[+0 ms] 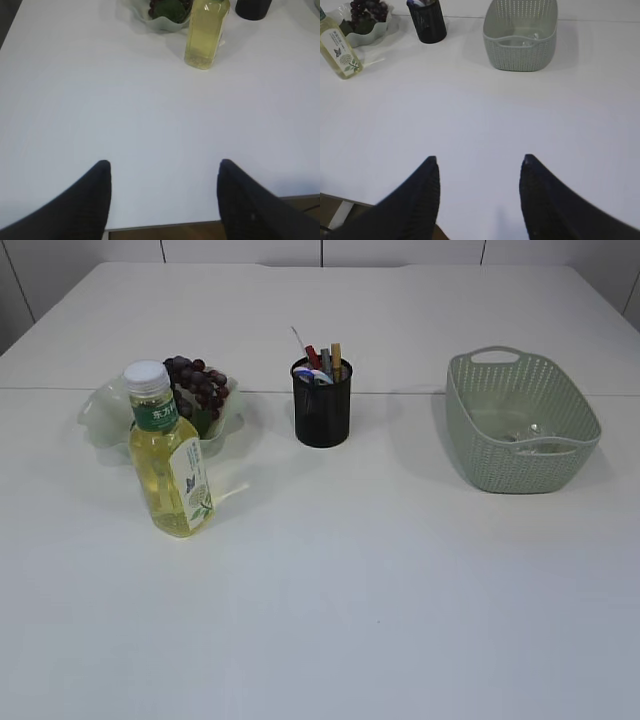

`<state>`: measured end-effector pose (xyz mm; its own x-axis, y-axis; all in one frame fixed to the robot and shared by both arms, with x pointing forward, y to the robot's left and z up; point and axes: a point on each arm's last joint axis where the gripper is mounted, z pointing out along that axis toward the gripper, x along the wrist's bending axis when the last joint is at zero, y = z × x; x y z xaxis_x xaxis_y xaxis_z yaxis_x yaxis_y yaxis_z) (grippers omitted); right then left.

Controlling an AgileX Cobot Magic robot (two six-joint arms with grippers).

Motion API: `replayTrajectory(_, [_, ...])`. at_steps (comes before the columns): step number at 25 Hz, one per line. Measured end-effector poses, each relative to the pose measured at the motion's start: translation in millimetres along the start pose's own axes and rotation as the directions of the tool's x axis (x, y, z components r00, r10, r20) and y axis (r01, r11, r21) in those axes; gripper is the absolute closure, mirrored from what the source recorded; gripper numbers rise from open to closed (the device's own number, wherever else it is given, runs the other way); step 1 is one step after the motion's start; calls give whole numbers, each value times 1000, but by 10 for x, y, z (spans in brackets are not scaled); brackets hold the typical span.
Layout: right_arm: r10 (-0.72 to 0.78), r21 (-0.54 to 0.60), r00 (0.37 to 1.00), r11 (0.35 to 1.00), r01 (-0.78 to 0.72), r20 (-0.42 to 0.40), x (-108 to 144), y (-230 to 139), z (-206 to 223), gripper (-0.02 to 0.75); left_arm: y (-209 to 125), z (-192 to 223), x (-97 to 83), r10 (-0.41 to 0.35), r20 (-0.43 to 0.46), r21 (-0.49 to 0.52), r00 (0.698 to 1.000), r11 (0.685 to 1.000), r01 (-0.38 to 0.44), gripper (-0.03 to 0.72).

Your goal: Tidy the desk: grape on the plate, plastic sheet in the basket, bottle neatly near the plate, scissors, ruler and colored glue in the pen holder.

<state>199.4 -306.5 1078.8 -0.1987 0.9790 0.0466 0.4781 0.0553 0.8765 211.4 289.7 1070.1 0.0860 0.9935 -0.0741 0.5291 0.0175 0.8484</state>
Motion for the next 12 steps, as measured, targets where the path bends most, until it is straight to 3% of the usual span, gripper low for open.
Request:
replayTrajectory(8, [-4,97,1000,995,2,19,-23,-167,284,321,-25,143,25,-5,-8,-14,1000,1000,5,225])
replayTrajectory(12, [-10,66,999,998,8,36,-41,-161,351,321,-8,205,39,-7,-13,-55,1000,998,7,231])
